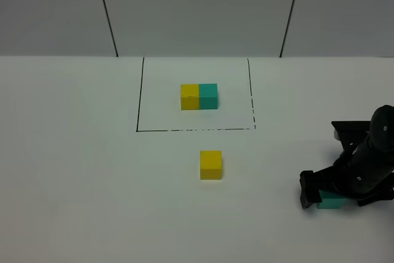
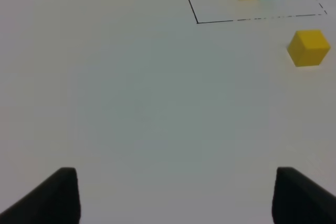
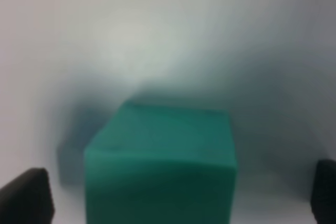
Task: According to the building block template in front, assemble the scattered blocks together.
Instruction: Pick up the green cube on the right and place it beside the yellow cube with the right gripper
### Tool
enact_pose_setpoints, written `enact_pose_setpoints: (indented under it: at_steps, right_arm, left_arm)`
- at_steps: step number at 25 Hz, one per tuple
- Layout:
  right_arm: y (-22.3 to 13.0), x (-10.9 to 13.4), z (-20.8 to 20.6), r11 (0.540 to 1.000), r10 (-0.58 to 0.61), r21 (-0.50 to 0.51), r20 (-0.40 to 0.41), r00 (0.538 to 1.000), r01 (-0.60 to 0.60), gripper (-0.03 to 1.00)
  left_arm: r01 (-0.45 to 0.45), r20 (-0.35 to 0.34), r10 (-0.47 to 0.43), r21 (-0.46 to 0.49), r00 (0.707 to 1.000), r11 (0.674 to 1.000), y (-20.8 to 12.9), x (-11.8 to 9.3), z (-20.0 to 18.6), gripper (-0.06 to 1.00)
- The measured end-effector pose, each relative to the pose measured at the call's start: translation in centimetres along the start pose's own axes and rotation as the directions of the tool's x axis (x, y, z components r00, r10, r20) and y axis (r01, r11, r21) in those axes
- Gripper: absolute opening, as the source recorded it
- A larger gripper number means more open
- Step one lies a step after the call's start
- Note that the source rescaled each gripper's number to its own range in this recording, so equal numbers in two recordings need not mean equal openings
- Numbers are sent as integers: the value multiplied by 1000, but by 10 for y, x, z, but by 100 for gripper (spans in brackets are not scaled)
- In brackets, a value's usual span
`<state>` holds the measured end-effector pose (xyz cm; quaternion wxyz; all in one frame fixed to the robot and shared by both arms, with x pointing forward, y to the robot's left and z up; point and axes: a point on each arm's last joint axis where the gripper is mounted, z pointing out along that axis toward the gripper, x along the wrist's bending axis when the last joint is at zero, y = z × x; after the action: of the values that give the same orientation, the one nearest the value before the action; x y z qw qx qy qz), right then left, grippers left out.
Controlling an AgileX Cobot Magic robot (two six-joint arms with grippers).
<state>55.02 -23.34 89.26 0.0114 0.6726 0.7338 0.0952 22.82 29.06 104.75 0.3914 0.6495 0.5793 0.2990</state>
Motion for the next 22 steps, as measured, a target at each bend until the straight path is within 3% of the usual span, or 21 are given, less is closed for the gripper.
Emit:
enact_pose_setpoints:
  at_steps: [11, 15, 18, 21, 22]
  right_arm:
    - [1, -1, 7, 1000, -17, 25, 11, 1000, 16, 92]
    - [1, -1, 8, 999, -24, 34, 15, 1000, 24, 83]
    - [2, -2, 9, 999, -35, 40, 23, 999, 34, 63]
    - [2, -5, 9, 998, -48, 40, 34, 998, 47, 25]
    - [2, -4, 9, 998, -43, 36, 31, 999, 42, 8]
  left_arm:
    - [0, 0, 0, 0, 1000, 1000, 0, 0, 0, 65]
    - [0, 0, 0, 0, 1000, 1000, 0, 0, 0, 65]
    - [0, 0, 0, 0, 1000, 1000, 0, 0, 0, 65]
    - [0, 0, 0, 0, 1000, 1000, 0, 0, 0, 65]
    - [0, 0, 0, 0, 1000, 1000, 0, 0, 0, 65]
